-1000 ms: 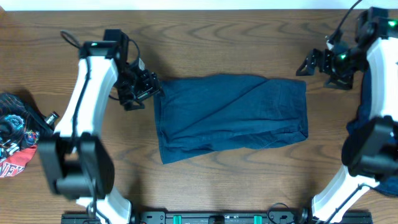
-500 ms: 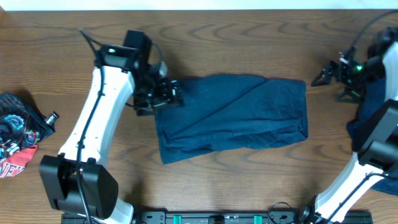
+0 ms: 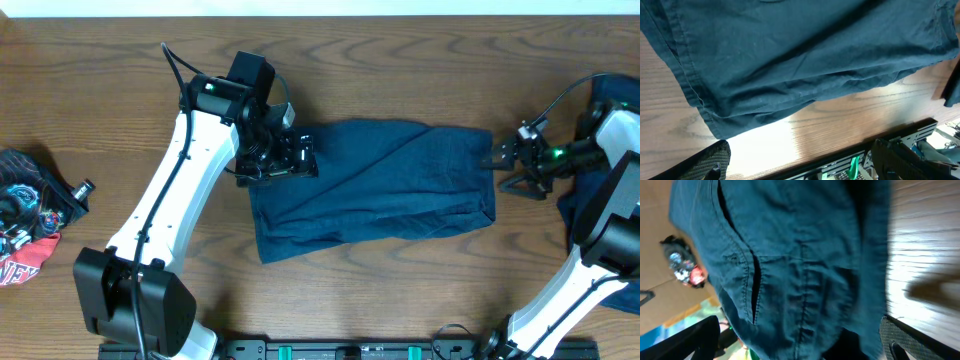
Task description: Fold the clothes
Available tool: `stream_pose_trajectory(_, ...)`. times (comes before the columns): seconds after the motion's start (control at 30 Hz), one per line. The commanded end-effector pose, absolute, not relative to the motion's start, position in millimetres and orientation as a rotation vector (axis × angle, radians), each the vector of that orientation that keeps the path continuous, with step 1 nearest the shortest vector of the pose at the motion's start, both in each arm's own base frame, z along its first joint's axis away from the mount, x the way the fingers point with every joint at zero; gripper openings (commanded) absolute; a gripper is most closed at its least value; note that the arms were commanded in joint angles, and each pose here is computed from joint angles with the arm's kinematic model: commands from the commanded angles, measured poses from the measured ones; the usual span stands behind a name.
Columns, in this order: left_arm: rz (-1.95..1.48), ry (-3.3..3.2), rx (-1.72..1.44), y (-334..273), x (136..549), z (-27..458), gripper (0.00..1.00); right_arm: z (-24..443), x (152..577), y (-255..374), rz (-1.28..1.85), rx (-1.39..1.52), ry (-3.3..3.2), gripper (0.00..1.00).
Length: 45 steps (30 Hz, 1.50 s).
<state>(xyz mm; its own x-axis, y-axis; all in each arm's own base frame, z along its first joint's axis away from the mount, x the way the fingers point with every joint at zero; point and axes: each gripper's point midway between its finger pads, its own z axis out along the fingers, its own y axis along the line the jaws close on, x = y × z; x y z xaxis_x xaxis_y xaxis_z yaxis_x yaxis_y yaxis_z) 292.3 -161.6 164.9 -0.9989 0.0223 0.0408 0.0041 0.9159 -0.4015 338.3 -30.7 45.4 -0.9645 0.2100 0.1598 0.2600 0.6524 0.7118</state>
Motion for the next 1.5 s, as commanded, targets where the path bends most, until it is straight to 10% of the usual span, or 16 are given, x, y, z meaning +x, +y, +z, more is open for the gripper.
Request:
stream_pose_trajectory(0.0, 0.64, -3.018, -0.029, -163, 290, 165, 0.92, 51, 344, -22, -1.367, -0.354, -2.797, 0.99)
stream_pose_trajectory(1.47, 0.662, -3.002, -0.044, -165, 287, 166, 0.92, -38, 356, -11, -1.389, -0.442, -2.692, 0.93)
